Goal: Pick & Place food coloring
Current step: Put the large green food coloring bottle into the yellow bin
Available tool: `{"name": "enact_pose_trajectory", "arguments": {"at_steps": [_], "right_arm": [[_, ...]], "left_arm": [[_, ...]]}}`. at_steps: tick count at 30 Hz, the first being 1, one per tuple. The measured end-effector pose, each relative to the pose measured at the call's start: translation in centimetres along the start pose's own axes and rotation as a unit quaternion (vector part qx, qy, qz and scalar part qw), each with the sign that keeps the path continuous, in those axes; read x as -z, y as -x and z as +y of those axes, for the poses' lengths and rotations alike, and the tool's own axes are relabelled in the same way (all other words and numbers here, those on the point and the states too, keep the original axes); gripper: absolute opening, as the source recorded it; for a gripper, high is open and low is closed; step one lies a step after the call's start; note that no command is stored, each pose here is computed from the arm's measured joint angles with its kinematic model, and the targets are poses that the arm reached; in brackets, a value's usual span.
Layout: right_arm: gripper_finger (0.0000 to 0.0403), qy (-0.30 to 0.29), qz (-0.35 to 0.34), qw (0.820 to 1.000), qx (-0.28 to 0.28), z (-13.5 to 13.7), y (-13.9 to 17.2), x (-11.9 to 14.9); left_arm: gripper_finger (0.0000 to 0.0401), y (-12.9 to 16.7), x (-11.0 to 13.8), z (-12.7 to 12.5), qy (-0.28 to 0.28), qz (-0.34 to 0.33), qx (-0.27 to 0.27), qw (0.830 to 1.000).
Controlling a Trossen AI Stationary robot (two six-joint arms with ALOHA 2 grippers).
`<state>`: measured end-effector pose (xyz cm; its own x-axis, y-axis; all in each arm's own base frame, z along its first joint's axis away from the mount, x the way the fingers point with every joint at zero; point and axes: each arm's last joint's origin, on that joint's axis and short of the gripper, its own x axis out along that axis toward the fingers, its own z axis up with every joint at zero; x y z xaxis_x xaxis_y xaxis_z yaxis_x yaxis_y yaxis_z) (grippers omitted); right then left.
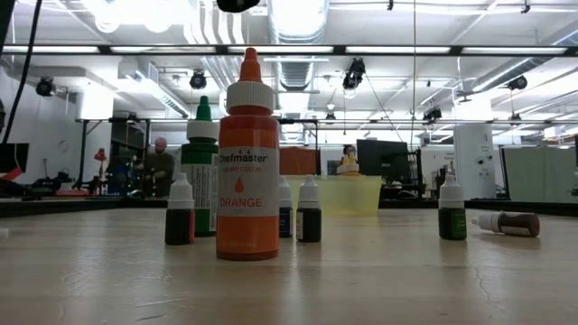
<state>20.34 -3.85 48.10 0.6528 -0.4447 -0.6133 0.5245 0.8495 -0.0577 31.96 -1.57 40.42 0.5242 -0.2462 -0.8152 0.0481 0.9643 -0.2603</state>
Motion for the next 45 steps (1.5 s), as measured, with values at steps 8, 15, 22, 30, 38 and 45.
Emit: {"name": "enact_pose_trajectory", "arguments": {"at_steps": [8,15,22,30,38,45], "right_arm": [[0.0164,-0.006,-0.007,1.0,-0.002,0.0,0.2,-0.2],[0.0164,-0.006,-0.007,1.0,-0.002,0.0,0.2,-0.2],[0.0164,-0.004,-0.007,1.0,-0.002,0.0,0.2,-0.2],[0.0164,-0.007,-0.014,1.0,-0.003,0.0,0.2,-0.3],[0.0164,-0.009,-0.02,1.0,-0.004,0.0,0.2,-0.4],[0.0164,-0.005,-0.02,1.0,-0.004,0.0,0.2,-0.4]], "left_arm": [[0.0,-0.3,0.6,-1.3,-0.014,0.026,0.016,0.999],[0.0,-0.4,0.7,-1.7,-0.03,0.03,0.021,0.999],[0.0,-0.5,0.8,-1.9,-0.032,0.031,0.022,0.999],[0.0018,-0.6,0.8,-2.1,-0.027,0.033,0.038,0.998],[0.0121,-1.0,0.9,-2.0,-0.023,0.051,0.043,0.998],[0.0178,-2.6,1.1,-2.1,-0.03,0.093,0.04,0.994]]}}
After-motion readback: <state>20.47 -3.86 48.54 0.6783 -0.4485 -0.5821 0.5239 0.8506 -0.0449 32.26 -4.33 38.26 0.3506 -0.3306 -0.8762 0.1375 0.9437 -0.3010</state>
